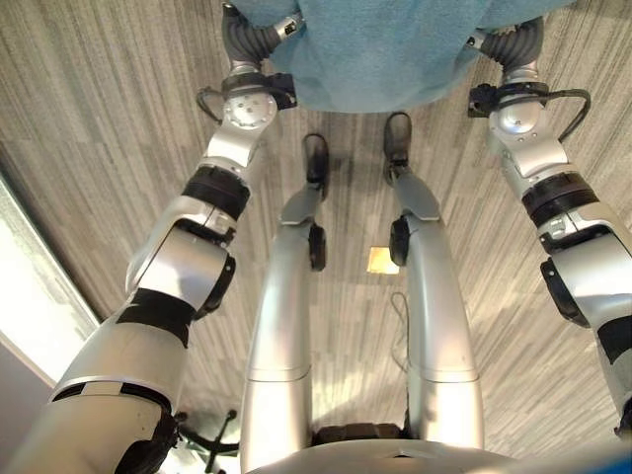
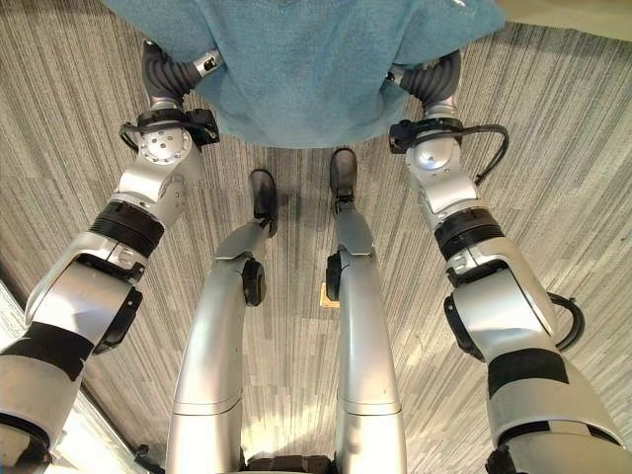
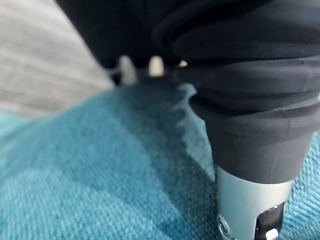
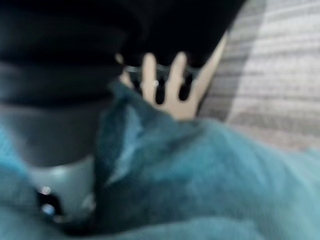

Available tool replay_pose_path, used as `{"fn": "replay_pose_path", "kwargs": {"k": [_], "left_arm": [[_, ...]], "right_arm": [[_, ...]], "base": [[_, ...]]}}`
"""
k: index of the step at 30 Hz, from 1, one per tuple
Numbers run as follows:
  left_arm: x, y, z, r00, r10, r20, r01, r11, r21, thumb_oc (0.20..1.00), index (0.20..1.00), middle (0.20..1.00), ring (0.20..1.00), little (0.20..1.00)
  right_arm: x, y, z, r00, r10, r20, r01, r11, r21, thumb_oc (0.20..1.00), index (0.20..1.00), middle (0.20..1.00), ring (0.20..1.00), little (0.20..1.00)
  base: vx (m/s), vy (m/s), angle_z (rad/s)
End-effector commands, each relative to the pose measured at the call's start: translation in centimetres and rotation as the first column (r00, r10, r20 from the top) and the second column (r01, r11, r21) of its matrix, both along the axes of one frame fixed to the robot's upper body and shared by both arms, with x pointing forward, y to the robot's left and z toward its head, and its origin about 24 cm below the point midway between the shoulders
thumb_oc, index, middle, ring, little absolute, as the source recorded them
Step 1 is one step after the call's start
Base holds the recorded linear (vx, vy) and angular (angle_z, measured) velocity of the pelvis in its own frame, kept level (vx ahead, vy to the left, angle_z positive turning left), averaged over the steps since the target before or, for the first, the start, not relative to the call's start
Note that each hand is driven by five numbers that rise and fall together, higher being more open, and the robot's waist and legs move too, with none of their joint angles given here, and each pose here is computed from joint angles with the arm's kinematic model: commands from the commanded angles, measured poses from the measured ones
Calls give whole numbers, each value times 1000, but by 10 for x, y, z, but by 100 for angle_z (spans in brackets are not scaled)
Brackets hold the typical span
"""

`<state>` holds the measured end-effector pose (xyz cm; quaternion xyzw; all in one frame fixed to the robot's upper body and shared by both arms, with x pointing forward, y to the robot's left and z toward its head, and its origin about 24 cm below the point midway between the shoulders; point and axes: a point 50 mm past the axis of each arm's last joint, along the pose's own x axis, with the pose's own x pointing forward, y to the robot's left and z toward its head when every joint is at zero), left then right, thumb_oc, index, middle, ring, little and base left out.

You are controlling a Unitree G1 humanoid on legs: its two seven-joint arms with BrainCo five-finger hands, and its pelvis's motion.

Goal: Pick up all the scattered cushions and arrange them neatly on the sofa.

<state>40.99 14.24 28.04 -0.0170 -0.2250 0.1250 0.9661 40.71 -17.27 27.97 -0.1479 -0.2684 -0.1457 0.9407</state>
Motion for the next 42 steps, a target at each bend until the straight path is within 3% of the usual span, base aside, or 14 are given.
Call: {"fn": "replay_pose_path", "kwargs": {"k": [1,2,3,4,11,21,33,34,42], "left_arm": [[-6,-44,-11,989,-144,42,145,989,-20,1000,1000,1000,1000,1000],[-6,-45,-8,987,-151,52,153,988,-29,947,947,947,947,947],[-6,-45,-8,987,-151,52,153,988,-30,576,576,576,576,576],[-8,-48,-7,983,-170,68,174,983,-57,200,200,200,200,200],[-14,-46,-14,974,-205,94,215,971,-103,200,200,200,200,200],[-33,-55,-71,950,-310,43,313,941,-131,200,200,200,200,200],[-60,-54,-142,924,-367,-103,353,926,-132,200,200,200,200,200],[-69,-54,-166,910,-379,-171,357,923,-143,200,200,200,200,200],[-92,-44,-220,859,-386,-337,349,922,-166,200,200,200,200,200]], "right_arm": [[-4,71,-8,967,253,17,-253,967,-16,893,893,893,893,893],[-5,76,-7,962,272,20,-272,962,-16,454,454,454,454,454],[-5,76,-7,962,273,20,-272,962,-16,200,200,200,200,200],[-8,85,-5,950,311,33,-311,950,-1,200,200,200,200,200],[-15,82,-7,937,342,71,-345,938,27,200,200,200,200,200],[-34,55,-44,935,340,105,-351,930,114,200,200,200,200,200],[-59,55,-131,914,391,-109,-369,912,177,200,200,200,200,200],[-69,53,-157,902,392,-178,-357,912,201,200,200,200,200,200],[-93,34,-209,872,356,-335,-285,927,244,200,200,200,200,200]], "base": [[0,0,0],[0,0,0],[0,0,0],[0,0,0],[3,-9,0],[-21,-17,1],[15,-24,1],[184,-69,19],[153,-116,15]]}}
